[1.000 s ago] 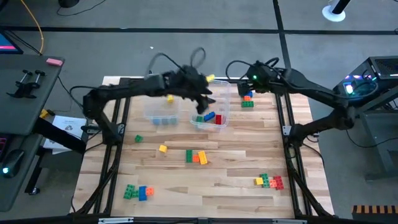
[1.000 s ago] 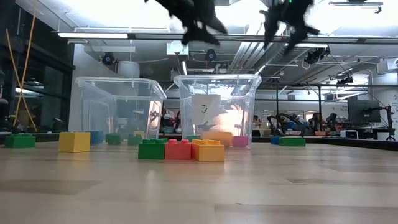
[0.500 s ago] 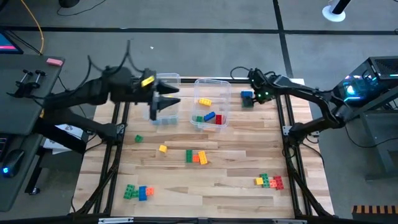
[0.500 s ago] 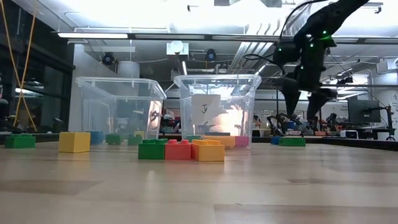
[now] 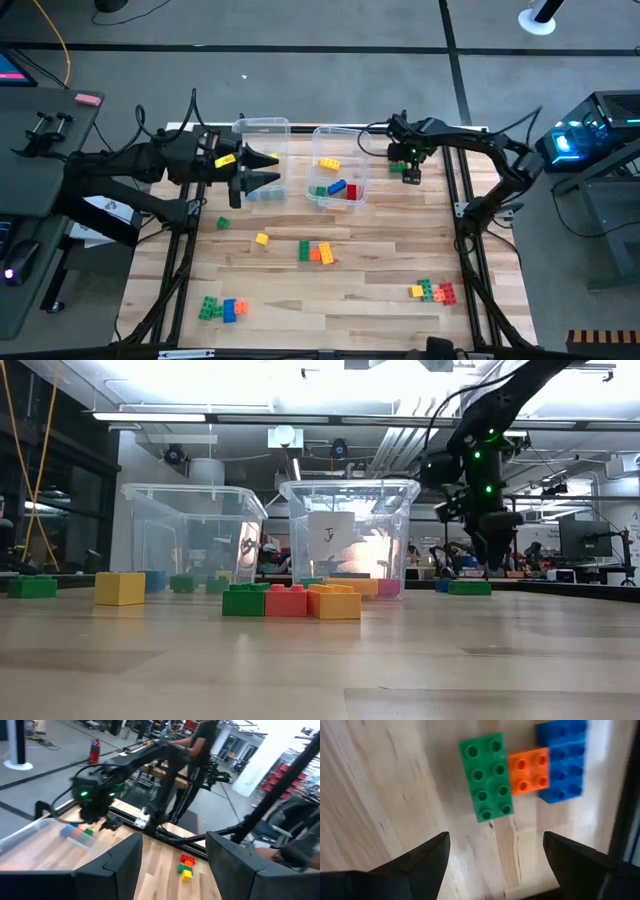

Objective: Sort blocks by size
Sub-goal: Put the green big game piece into the right transparent bin

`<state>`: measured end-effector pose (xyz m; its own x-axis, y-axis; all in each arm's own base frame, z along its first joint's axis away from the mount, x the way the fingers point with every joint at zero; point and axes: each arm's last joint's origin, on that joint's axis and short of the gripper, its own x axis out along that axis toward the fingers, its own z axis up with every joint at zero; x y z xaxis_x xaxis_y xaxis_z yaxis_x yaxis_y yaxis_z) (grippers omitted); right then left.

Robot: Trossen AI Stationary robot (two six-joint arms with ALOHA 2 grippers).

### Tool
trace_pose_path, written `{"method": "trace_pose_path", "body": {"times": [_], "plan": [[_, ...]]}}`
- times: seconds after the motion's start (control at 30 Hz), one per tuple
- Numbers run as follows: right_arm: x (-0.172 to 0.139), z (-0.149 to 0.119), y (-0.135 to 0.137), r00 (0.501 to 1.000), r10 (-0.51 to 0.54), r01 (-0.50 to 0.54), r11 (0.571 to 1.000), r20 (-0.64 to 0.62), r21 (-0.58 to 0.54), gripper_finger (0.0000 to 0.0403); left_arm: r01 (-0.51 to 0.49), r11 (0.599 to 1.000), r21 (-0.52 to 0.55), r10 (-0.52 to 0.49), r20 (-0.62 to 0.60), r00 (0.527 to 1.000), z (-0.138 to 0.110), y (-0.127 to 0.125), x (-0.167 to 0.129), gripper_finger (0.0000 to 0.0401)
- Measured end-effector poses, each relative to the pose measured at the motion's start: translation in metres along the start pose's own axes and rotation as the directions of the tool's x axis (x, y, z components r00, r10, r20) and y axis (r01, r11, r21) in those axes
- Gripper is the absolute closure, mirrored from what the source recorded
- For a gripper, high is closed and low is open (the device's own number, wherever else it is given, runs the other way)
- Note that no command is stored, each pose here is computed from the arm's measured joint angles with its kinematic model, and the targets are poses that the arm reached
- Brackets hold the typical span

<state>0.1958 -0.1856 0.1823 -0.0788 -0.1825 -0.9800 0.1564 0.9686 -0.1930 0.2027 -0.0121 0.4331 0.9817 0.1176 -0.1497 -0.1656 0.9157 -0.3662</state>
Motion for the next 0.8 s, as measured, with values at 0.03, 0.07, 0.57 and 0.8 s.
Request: {"method": "trace_pose_path", "body": {"times": [0.03,0.07,0.57,0.8], "plan": [[0.004,0.001,0.0,1.0,0.01,-0.01,1.0,-0.013,-0.009,0.0087,0.011,1.0,0.0,-0.011,0.0,1.0,0.0,-0.002,0.0,0.0199],[0.009,0.003,0.0,0.999,0.022,-0.023,1.0,-0.026,-0.014,0.0087,0.023,1.0,0.0,-0.023,-0.001,1.0,-0.001,-0.004,-0.001,0.0199],[0.048,0.02,0.005,0.993,0.067,-0.069,0.997,-0.098,-0.019,0.0153,0.133,0.991,0.007,-0.133,0.081,0.988,0.008,-0.016,-0.028,0.0199],[0.044,0.022,0.018,0.987,0.089,-0.089,0.996,-0.133,0.006,0.0324,0.126,0.99,0.061,-0.136,0.199,0.97,0.022,-0.008,-0.067,0.0199]]}}
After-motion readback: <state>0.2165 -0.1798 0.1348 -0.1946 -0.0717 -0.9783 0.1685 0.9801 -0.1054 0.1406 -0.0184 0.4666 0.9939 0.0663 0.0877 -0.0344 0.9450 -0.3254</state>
